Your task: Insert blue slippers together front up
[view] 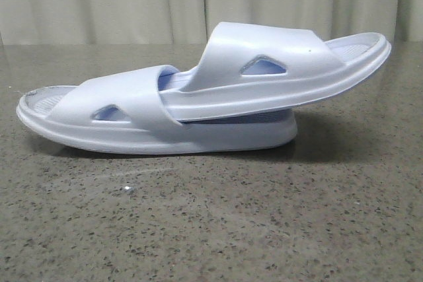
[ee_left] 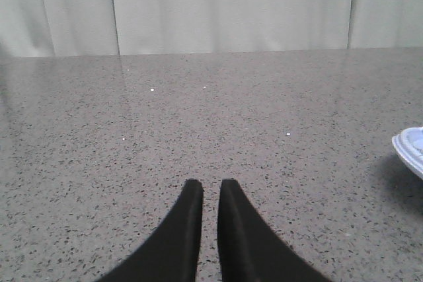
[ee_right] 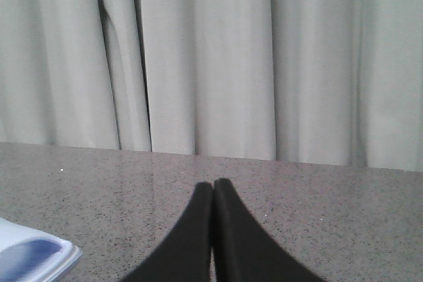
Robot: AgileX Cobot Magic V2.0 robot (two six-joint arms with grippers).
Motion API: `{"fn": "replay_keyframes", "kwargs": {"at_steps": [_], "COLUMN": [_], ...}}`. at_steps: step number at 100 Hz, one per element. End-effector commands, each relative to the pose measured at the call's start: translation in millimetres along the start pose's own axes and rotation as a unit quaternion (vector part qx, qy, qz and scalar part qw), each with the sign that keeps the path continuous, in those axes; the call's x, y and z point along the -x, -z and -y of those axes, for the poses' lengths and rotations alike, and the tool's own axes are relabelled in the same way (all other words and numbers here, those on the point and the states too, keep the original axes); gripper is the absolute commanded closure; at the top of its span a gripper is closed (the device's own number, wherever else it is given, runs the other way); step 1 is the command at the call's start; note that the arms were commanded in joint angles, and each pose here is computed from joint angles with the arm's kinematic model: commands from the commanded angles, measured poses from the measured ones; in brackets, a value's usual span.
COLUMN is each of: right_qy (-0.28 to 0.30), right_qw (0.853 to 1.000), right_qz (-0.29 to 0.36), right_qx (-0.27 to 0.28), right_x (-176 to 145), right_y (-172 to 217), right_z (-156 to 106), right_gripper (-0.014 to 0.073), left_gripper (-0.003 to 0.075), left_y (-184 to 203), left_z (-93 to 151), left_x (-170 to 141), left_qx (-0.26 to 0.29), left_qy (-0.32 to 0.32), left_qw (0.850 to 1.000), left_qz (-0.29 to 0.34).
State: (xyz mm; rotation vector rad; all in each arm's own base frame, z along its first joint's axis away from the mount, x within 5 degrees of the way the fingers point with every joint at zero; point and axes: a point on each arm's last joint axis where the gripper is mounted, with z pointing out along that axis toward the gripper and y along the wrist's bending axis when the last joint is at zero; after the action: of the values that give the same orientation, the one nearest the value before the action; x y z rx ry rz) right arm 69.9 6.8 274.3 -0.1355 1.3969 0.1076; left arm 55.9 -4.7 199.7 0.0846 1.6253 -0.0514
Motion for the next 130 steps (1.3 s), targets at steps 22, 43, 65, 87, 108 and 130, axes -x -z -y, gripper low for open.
{"fn": "replay_keyframes", "kwargs": {"at_steps": [22, 43, 65, 87, 108, 130], "right_qy": [0.015, 0.015, 0.016, 0.035, 0.045, 0.018], "right_qw": [1.0, 1.0, 1.0, 0.999, 0.998, 0.999], "right_qz": [0.017, 0.017, 0.016, 0.029, 0.022, -0.019], "right_qx": [-0.014, -0.014, -0.013, 0.025, 0.027, -0.021], "right_x": [9.5, 9.5, 9.4, 11.5, 9.9, 2.8], "right_y": [-0.7, -0.7, -0.7, -0.5, -0.2, -0.1], "right_z": [2.8, 2.8, 2.6, -4.5, -6.9, -1.3], "right_gripper": [0.0702, 0.0702, 0.0702, 0.0702, 0.0702, 0.0702], "left_gripper": [0.0704, 0.0704, 0.0704, 0.0704, 0.0704, 0.0704], "left_y": [2.1, 2.1, 2.1, 2.1, 2.1, 2.1], "left_z": [-0.1, -0.1, -0.1, -0.1, -0.1, -0.1], "left_x": [4.8, 4.8, 4.8, 4.8, 4.8, 4.8], "left_qx": [0.001, 0.001, 0.001, 0.001, 0.001, 0.001], "left_qy": [0.009, 0.009, 0.009, 0.009, 0.009, 0.009], "left_qw": [0.999, 0.999, 0.999, 0.999, 0.999, 0.999], "left_qz": [0.046, 0.046, 0.046, 0.046, 0.046, 0.046]}}
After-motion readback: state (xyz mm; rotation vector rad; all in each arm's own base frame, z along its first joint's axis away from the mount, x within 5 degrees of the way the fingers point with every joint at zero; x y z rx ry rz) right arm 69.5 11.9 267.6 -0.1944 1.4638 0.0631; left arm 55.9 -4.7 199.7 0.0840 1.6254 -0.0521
